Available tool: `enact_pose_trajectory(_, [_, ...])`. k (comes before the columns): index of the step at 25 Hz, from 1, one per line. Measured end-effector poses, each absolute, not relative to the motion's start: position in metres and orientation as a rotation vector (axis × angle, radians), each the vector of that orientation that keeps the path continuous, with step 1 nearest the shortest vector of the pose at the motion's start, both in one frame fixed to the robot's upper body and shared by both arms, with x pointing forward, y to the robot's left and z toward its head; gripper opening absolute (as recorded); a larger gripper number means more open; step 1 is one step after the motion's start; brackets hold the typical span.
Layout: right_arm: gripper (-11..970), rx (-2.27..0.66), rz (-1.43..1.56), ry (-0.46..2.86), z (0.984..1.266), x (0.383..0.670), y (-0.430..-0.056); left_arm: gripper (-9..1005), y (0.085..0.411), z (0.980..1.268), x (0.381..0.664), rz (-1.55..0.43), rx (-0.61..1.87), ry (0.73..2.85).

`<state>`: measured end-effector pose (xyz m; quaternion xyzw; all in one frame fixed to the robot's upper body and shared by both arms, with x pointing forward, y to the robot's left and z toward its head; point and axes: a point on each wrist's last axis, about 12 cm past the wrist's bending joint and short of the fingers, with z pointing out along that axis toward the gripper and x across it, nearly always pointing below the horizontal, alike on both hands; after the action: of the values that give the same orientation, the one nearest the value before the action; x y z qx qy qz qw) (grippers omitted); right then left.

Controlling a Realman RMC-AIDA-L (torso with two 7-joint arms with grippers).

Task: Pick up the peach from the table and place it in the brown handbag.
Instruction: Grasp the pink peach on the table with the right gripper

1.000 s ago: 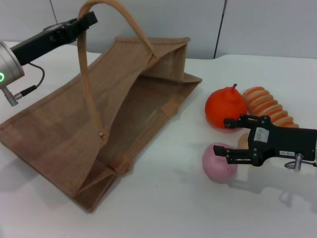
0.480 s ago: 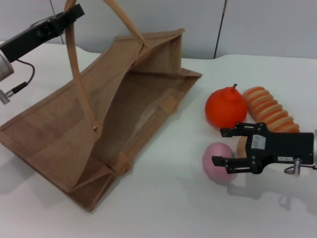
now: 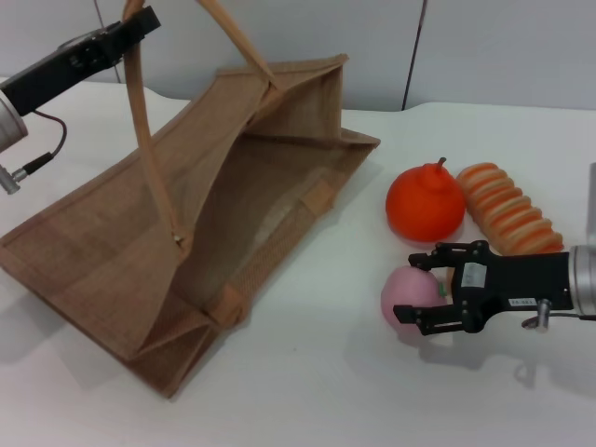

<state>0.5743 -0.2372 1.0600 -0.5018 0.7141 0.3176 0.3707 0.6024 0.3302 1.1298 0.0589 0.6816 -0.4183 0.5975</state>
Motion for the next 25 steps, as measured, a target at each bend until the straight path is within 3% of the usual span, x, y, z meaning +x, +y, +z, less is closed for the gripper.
enact_pose_trajectory(25, [798, -1.312, 0.786, 1.893, 1.0533, 0.5738, -0.2383, 117, 0.3332, 1.1263, 0.6007, -0.976, 0.118, 1.594])
